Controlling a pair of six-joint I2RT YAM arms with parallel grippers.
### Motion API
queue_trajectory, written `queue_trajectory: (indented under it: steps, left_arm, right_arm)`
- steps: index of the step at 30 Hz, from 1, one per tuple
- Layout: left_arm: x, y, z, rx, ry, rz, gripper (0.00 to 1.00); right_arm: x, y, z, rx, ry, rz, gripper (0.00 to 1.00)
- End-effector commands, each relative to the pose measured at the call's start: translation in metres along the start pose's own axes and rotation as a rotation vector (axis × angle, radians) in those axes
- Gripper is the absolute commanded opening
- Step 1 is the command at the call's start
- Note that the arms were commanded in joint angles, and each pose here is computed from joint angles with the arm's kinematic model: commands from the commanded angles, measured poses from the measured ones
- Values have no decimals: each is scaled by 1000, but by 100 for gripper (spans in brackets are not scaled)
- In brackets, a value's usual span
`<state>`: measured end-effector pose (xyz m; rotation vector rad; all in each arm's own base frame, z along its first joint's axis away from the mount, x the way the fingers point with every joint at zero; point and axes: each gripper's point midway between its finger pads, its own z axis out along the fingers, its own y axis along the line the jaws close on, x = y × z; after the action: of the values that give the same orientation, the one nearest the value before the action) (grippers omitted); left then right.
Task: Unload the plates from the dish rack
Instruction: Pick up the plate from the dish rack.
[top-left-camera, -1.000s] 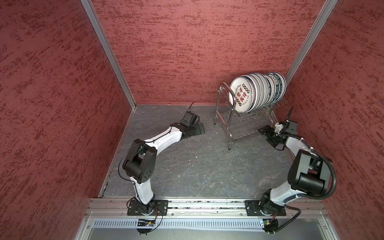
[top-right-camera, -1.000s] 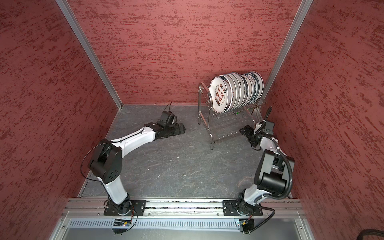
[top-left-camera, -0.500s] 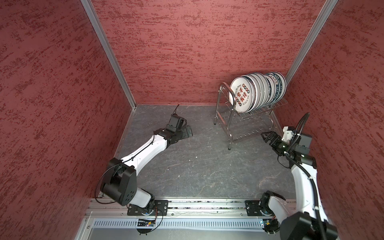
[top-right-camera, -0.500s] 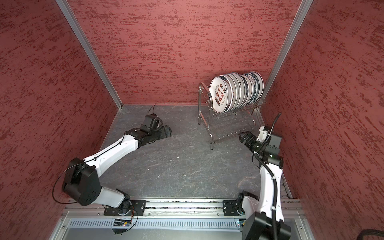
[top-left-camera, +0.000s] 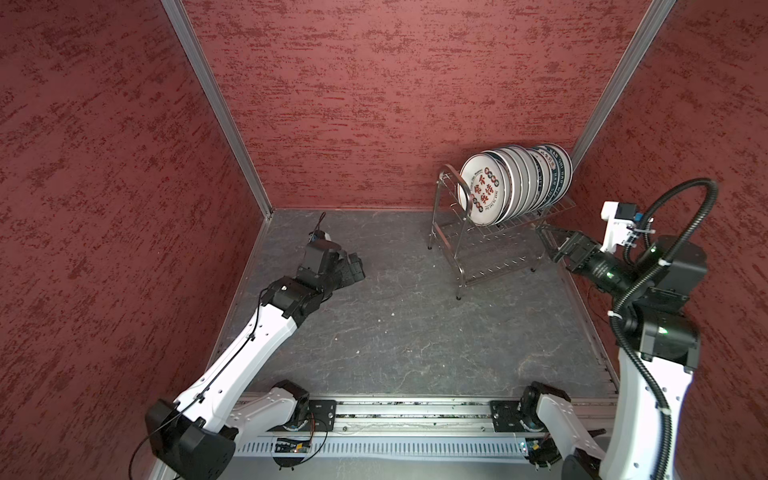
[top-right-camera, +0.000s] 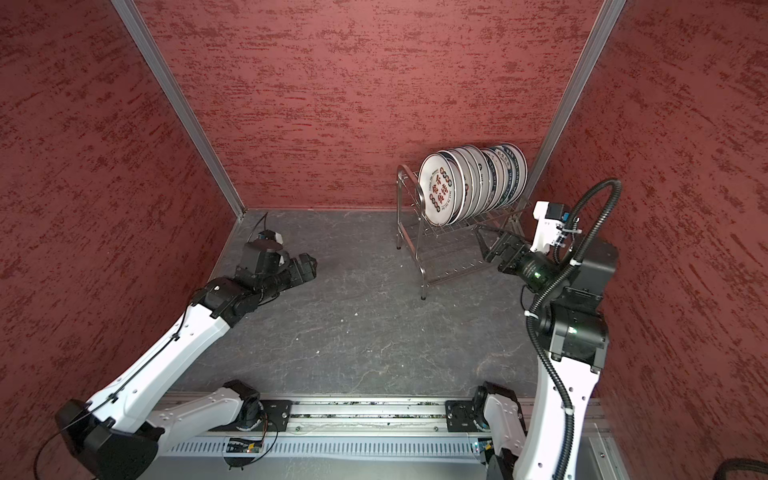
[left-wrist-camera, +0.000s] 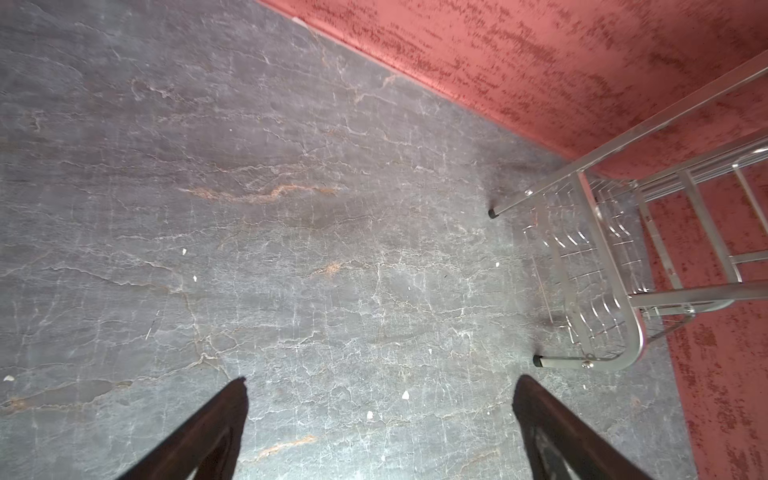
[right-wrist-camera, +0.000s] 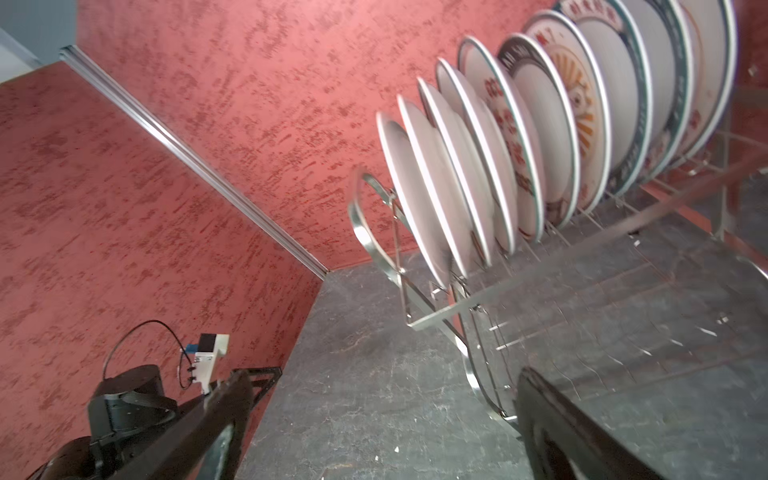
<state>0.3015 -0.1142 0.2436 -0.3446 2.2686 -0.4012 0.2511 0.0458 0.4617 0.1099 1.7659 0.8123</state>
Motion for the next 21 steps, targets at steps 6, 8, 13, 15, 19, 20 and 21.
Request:
queue_trajectory:
  steps: [6, 8, 13, 15, 19, 20, 21]
  left_arm:
    - [6, 7, -7, 7, 1, -10, 99]
    - [4, 6, -7, 4, 5, 8, 99]
    - [-5, 5, -10, -17, -12, 38, 99]
    - [-10, 5, -11, -16, -27, 42, 99]
    - [-17, 3, -9, -16, -44, 31, 99]
    - [-18, 3, -7, -16, -44, 26, 99]
    - [-20, 1, -5, -10, -45, 24, 99]
  right_arm:
    - [-31, 42, 32, -50, 57, -111, 99]
    - [-39, 50, 52, -68, 82, -140, 99]
    - [-59, 33, 98, 34, 126, -203, 99]
    - [-60, 16, 119, 106, 163, -216, 99]
    - [-56, 9, 138, 150, 206, -264, 99]
    - [-54, 10, 141, 150, 212, -268, 99]
    - [-53, 9, 144, 159, 217, -276, 98]
